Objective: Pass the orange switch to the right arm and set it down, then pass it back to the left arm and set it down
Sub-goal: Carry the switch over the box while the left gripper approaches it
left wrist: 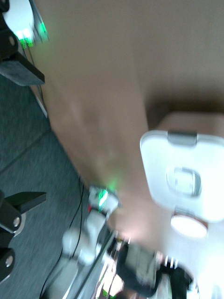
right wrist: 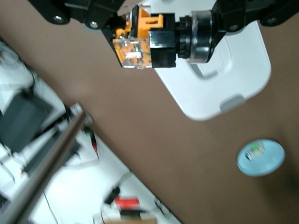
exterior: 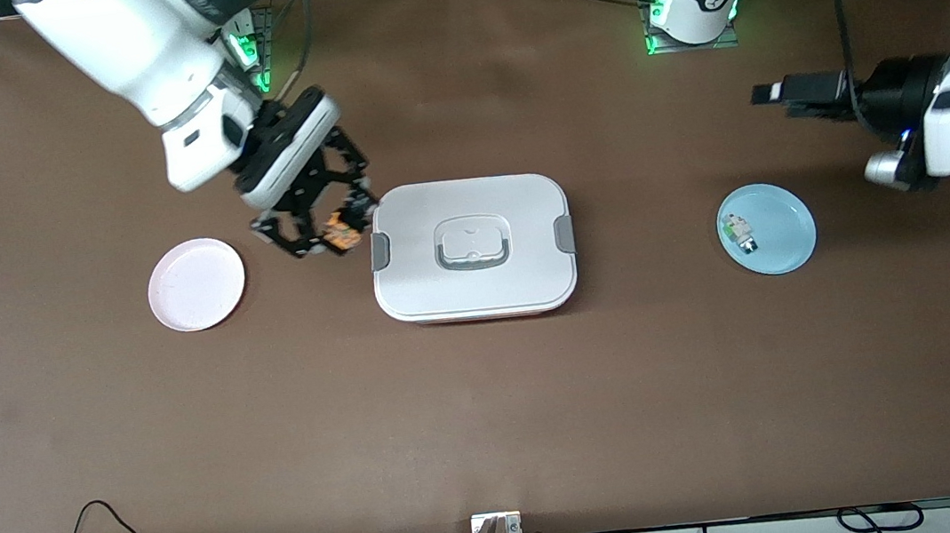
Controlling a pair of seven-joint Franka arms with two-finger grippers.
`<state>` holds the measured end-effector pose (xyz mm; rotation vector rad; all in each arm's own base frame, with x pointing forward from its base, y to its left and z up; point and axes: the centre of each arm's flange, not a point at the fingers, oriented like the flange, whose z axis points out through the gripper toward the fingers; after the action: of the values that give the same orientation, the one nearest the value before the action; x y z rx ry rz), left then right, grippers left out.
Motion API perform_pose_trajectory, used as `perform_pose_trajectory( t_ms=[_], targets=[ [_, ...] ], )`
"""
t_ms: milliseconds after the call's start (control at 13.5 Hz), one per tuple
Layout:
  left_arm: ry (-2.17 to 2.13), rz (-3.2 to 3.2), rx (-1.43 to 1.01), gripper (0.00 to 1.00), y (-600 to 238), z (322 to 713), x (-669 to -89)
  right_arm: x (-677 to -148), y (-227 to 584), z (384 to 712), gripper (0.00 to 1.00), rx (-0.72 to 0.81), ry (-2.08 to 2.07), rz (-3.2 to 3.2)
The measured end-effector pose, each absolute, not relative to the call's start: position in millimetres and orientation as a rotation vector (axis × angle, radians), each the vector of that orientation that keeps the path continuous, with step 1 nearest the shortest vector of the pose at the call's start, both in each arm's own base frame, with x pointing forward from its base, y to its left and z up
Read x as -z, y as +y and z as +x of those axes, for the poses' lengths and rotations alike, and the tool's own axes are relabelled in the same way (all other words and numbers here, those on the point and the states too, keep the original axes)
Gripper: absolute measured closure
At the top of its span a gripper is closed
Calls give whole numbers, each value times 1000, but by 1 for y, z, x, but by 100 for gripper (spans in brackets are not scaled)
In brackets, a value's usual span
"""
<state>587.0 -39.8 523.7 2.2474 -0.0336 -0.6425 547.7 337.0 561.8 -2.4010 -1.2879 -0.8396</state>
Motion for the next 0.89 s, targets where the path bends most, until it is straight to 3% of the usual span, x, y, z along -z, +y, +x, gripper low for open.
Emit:
perform_pose_trajectory(
  t_ms=[445,668,890],
  targets=[
    [181,1805,499,0,-77,611,-471,-554,373,548,27,1015,-1351,-2140],
    [271,1721,369,0,-156,595,-485,-554,380,551,27,1076,-1323,-1944],
    [319,1659,330,0,-232,570,-495,-535,391,549,27,1025,-1320,-1772]
  ],
)
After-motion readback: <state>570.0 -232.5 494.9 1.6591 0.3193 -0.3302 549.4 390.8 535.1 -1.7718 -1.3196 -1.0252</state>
